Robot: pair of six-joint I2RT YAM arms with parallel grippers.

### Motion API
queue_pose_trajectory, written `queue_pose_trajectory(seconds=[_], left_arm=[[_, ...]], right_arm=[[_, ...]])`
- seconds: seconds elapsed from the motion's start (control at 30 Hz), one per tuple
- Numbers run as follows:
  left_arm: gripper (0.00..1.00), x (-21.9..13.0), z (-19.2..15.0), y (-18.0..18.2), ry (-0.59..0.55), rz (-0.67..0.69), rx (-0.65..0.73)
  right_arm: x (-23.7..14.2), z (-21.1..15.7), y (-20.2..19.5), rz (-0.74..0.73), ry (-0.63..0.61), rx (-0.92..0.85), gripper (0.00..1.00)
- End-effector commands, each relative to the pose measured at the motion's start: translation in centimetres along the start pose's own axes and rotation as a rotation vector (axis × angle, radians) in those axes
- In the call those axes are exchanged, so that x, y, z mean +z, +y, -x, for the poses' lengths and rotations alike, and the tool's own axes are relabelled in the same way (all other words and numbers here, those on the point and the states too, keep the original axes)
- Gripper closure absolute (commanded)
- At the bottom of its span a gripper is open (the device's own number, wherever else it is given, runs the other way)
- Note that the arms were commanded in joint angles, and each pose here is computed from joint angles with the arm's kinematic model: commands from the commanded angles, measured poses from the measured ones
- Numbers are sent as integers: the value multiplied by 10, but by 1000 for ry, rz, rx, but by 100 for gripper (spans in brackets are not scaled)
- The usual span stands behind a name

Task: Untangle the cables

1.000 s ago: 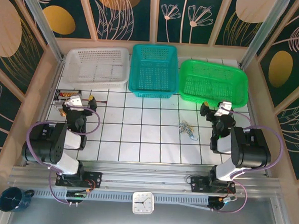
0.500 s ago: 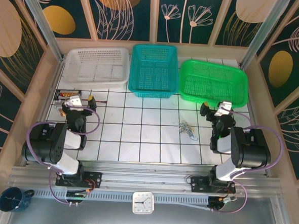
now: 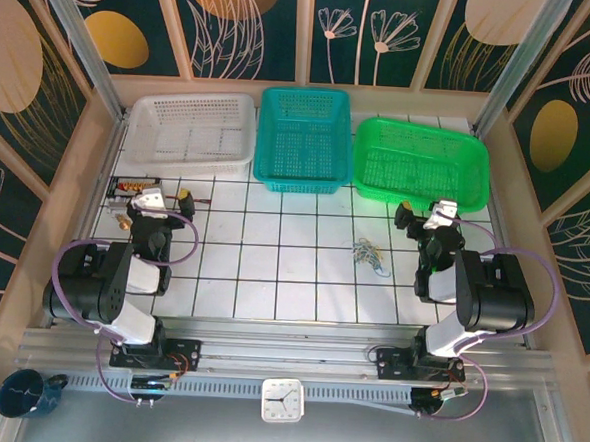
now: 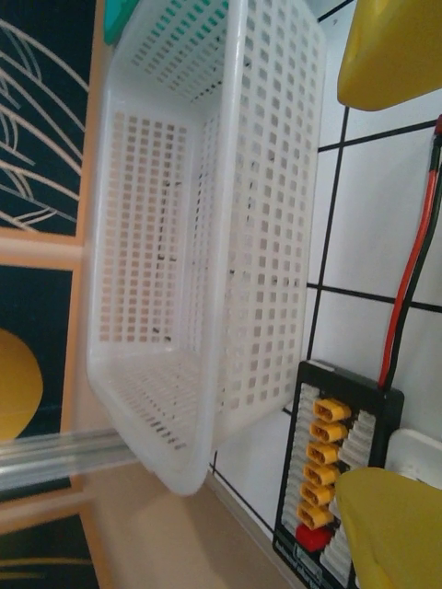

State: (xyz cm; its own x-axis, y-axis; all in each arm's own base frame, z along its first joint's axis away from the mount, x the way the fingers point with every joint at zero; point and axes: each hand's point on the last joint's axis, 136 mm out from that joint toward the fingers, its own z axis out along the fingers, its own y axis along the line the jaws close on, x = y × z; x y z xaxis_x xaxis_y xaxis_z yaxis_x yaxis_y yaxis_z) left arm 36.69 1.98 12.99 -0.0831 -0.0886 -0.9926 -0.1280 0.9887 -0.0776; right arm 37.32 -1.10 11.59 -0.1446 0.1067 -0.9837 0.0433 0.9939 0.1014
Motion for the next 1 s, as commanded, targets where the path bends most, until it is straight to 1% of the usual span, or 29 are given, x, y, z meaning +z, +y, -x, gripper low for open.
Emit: queue_pose_trajectory(seconds=[0.0,0.1,0.3,0.43,0.57,0.63,0.7,0.77,0.83,0.9,0.97], left_arm=[[1,8,9,0,-14,4,-1],[1,6,11,10,-30,60,-27],[1,4,14,11,-38,62,-30],[1,-6,27,17,-68,93,-43],[1,-19,38,26,-93,140,-80],[1,-23,44,28,-95,152,-104],[1,-28,53,34,-111,186,-158],[1,-32,64,33,-120,181,-197],[1,-34,73,29,-113,158,-231],[1,-37,84,22,-111,123,-265],[1,-38,92,16,-102,85,-315]], right_arm=[[2,10,1,9,-36,10,1],[2,10,2,13,-35,11,1],[1,11,0,26,-40,26,1],[-6,28,-2,-2,-70,31,1],[-10,46,-3,-17,-62,42,1],[-9,56,-3,-26,-39,83,1],[-5,59,-9,-69,22,121,1],[-5,64,-18,-135,63,207,1],[-7,67,-27,-202,110,352,1],[-13,64,-41,-310,173,492,1],[-13,72,-33,-273,212,512,1]])
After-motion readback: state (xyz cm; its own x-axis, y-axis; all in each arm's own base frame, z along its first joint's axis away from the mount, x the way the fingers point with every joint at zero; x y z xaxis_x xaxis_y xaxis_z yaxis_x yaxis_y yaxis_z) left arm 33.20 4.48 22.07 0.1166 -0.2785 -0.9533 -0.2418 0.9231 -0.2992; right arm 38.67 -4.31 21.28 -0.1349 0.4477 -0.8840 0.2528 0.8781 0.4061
